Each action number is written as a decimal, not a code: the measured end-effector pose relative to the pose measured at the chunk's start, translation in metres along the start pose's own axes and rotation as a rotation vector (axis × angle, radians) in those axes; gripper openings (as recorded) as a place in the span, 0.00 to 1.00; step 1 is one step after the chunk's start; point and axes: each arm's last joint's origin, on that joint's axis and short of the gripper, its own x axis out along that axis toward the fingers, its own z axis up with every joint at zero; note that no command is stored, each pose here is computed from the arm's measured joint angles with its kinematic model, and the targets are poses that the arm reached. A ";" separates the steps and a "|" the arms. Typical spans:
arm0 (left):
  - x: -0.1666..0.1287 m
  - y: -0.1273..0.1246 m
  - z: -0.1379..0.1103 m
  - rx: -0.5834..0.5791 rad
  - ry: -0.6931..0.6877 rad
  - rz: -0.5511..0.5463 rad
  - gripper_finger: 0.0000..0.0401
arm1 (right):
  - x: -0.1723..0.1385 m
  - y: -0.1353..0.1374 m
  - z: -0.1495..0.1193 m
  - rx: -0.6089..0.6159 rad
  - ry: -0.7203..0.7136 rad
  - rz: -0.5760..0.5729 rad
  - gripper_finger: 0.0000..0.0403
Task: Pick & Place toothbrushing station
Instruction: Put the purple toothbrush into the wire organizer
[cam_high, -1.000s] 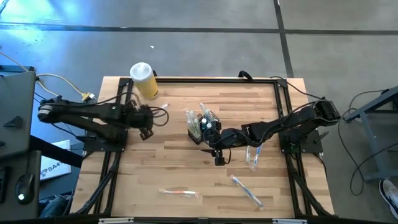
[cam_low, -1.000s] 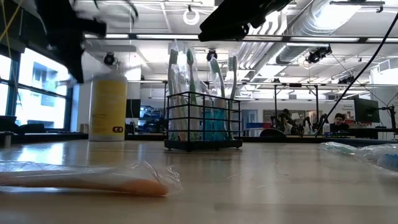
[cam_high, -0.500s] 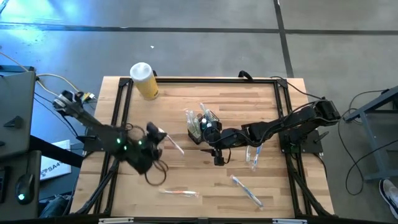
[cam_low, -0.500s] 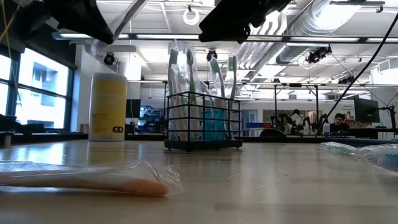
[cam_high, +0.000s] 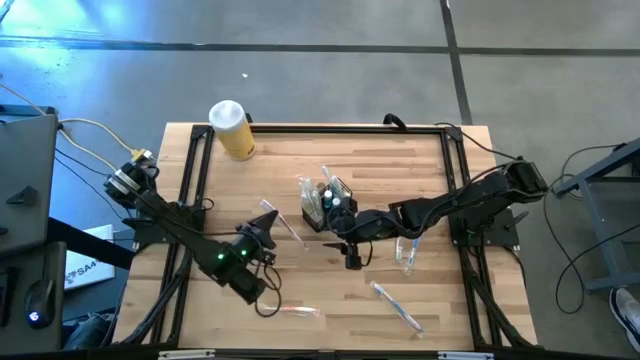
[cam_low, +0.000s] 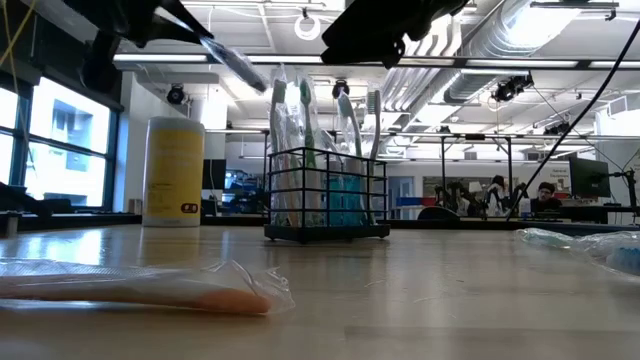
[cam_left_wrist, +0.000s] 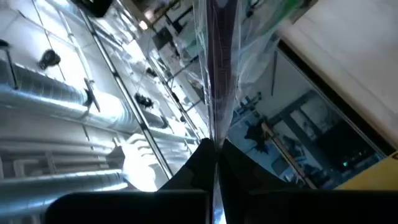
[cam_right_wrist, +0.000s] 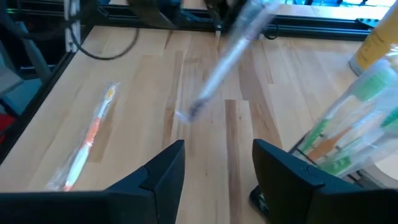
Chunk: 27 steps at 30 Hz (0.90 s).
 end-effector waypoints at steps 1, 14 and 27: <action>0.003 0.001 0.001 0.003 0.013 0.000 0.00 | 0.000 0.001 0.000 -0.003 0.003 0.003 0.45; 0.042 0.006 -0.007 0.226 0.149 -0.077 0.00 | -0.002 0.007 -0.009 0.026 0.089 0.009 0.45; 0.040 0.053 -0.014 0.175 0.118 -0.078 0.00 | -0.002 0.007 -0.010 0.032 0.094 0.007 0.45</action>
